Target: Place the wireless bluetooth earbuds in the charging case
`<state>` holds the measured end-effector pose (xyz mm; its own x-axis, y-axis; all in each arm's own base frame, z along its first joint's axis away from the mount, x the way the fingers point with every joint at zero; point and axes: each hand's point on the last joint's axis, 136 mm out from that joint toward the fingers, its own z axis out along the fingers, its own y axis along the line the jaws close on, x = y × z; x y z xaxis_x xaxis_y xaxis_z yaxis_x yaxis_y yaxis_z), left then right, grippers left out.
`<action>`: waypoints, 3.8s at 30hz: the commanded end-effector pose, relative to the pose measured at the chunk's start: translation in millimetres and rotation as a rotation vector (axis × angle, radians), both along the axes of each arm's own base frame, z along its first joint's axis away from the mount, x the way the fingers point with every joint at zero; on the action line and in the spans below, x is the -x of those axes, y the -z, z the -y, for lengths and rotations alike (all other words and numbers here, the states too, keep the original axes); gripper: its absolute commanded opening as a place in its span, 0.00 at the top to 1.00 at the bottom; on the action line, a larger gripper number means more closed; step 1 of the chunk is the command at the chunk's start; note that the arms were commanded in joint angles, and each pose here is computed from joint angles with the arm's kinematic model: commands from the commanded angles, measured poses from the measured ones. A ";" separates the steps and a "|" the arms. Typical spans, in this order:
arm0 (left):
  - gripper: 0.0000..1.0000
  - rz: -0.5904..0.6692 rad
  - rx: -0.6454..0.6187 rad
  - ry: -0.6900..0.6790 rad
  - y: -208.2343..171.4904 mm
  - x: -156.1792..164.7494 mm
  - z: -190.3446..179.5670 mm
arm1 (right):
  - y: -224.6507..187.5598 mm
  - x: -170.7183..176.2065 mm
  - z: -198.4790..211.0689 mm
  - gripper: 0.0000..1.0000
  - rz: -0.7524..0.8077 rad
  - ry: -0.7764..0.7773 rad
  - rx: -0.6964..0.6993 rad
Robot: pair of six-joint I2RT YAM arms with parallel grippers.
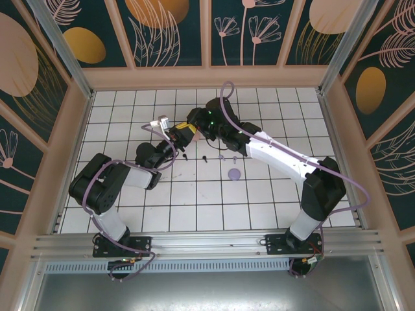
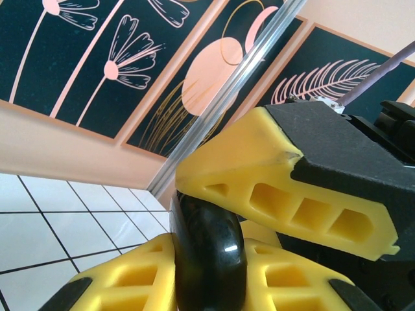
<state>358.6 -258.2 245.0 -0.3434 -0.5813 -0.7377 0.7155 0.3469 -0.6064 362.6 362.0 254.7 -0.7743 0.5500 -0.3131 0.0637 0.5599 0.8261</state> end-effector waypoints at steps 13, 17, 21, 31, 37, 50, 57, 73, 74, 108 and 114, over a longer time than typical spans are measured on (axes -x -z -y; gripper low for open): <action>1.00 0.115 -0.016 0.127 -40.3 23.3 14.3 | -80.4 -11.7 114.0 0.32 0.310 0.109 0.015; 1.00 0.145 -0.088 0.210 -46.8 32.0 26.9 | -60.5 7.0 128.4 0.33 0.428 -0.057 0.094; 1.00 0.158 -0.161 0.303 -51.1 36.2 41.0 | -48.9 37.8 121.3 0.34 0.578 -0.270 0.150; 1.00 0.143 -0.260 0.435 -47.7 41.2 57.6 | -46.2 79.3 109.0 0.35 0.729 -0.474 0.127; 1.00 0.136 -0.261 0.479 -46.4 44.8 60.8 | -57.5 75.7 101.1 0.35 0.757 -0.494 0.110; 1.00 0.157 -0.265 0.515 -51.8 53.7 60.6 | -47.9 47.8 89.9 0.43 0.730 -0.461 0.160; 1.00 0.186 -0.255 0.539 -61.5 65.6 57.4 | -19.0 24.0 116.6 0.49 0.645 -0.376 0.195; 1.00 0.184 -0.269 0.541 -58.0 65.0 58.1 | -81.9 73.9 105.0 0.46 0.780 -0.504 0.071; 1.00 0.185 -0.271 0.542 -57.8 64.8 58.4 | -83.3 75.9 99.9 0.46 0.781 -0.520 0.069; 1.00 0.213 -0.264 0.549 -69.8 72.6 55.9 | -44.6 59.3 122.0 0.54 0.688 -0.485 0.115; 1.00 0.209 -0.264 0.544 -67.7 69.6 56.5 | -56.3 77.2 113.5 0.54 0.713 -0.515 0.069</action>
<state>291.6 -313.2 299.3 -0.4292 -0.1322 -0.8935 0.8981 0.0422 -0.4377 296.2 240.0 313.0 -0.5167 0.1681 -0.8395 -0.7083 0.4670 0.5294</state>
